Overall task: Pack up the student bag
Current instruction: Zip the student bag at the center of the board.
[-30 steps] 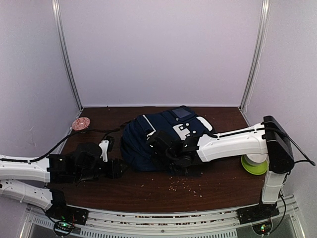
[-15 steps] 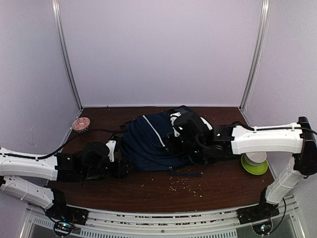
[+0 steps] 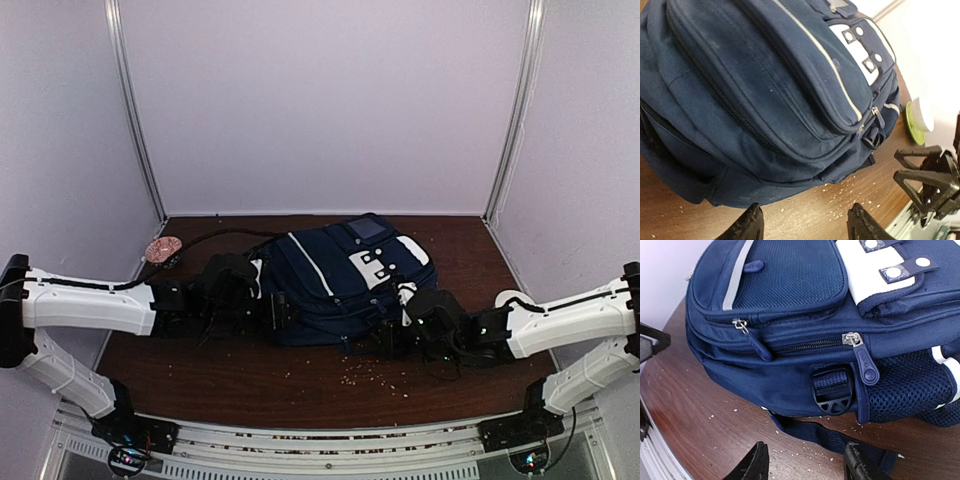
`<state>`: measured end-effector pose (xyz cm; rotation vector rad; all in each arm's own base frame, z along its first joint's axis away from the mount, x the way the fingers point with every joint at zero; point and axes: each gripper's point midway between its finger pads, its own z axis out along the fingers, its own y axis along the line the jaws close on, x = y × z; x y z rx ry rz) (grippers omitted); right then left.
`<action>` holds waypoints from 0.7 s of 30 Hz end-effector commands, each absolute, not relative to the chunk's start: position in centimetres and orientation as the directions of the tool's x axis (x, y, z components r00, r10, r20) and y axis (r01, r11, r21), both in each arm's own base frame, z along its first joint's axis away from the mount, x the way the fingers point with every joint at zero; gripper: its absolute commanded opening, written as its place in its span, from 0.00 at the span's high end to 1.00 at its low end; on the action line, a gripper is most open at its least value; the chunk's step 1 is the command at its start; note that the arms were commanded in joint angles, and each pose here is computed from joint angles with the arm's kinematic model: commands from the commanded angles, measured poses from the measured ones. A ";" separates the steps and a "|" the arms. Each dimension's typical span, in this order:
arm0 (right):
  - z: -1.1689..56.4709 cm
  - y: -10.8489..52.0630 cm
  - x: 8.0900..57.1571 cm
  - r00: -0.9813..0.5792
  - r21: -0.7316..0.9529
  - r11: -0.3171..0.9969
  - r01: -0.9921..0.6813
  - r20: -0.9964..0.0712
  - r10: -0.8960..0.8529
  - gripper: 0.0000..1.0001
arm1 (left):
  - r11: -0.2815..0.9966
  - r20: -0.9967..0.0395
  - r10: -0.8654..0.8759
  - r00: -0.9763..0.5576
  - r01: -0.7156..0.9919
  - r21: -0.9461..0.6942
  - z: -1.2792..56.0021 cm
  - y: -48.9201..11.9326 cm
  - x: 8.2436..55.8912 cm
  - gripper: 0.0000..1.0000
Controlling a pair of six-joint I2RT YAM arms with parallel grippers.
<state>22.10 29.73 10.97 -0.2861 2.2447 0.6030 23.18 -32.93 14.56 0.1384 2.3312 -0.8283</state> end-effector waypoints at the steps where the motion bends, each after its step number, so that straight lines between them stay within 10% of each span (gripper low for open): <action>1: 14.2 30.6 22.4 -0.641 0.450 0.811 -0.374 -0.757 0.125 0.49 | 0.731 -0.498 -0.254 -0.829 0.173 -0.661 15.7 -34.0 23.8 0.02; 21: 11.9 29.2 21.4 -0.659 0.469 0.814 -0.341 -0.738 0.149 0.50 | 0.737 -0.438 -0.411 -0.800 -0.008 -0.676 16.5 -32.2 28.0 0.16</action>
